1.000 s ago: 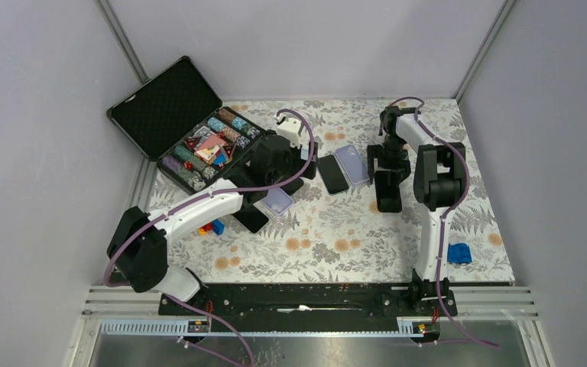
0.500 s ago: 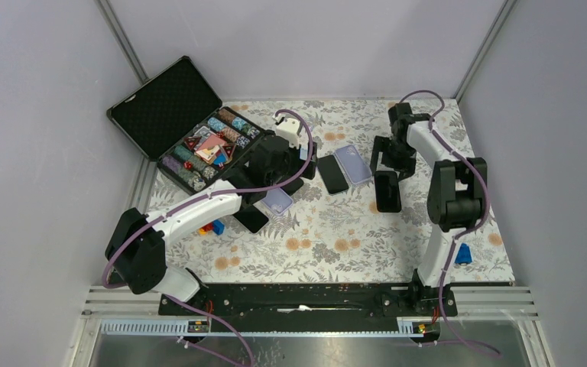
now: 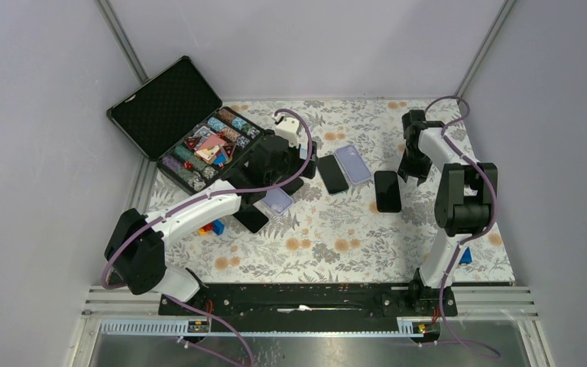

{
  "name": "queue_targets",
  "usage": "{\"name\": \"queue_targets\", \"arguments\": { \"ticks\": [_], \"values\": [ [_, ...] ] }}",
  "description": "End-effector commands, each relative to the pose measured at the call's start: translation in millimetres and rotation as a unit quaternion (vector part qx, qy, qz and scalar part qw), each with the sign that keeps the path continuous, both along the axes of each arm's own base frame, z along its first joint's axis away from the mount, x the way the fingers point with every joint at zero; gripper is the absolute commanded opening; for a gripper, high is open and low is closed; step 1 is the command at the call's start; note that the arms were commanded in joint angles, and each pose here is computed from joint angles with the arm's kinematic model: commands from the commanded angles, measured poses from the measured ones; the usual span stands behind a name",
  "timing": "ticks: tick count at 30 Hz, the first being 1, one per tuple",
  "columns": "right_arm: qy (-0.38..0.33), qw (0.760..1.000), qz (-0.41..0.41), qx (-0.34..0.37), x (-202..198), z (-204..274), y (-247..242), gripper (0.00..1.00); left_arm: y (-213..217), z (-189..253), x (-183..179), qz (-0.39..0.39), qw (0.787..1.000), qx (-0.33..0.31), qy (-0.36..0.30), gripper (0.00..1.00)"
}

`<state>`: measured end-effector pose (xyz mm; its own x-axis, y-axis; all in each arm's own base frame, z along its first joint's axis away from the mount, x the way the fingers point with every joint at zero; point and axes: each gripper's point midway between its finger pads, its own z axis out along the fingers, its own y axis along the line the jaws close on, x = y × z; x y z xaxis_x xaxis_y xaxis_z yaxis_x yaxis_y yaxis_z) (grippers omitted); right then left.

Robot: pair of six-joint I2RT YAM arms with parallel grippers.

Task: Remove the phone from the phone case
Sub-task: Move the phone to the center of the board.

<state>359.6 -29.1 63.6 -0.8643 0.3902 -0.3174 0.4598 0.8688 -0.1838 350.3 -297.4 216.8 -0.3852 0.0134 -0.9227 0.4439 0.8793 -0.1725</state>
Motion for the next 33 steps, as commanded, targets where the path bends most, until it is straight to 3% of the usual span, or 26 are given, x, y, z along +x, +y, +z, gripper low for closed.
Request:
{"name": "queue_targets", "arguments": {
  "ticks": [1,8,13,19,26,33],
  "values": [
    [0.059,0.998,0.012,-0.03,-14.6,-14.4,-6.0,0.46,1.6,27.1,1.5,0.007,0.999,-0.036,-0.031,0.99],
    [0.13,0.988,0.06,-0.05,-18.9,-31.1,0.8,0.41,4.5,28.0,1.3,0.013,0.999,-0.035,-0.033,0.99],
    [0.147,0.984,0.102,-0.024,-18.9,-41.7,23.1,0.33,7.1,27.9,1.3,0.017,0.999,-0.032,-0.035,0.99],
    [0.149,0.98,0.129,0.017,-22.8,-38.3,41.5,0.31,7.3,27.4,0.9,0.016,0.999,-0.031,-0.034,0.99],
    [0.13,0.981,0.136,0.04,-41.3,-32.7,48.1,0.41,5.3,25.3,2.2,0.016,0.999,-0.032,-0.031,0.99],
    [0.054,0.99,0.107,0.074,-32.0,-20.8,62.5,0.5,4.8,23.8,1.6,0.014,0.999,-0.032,-0.029,0.99]
  ]
}}
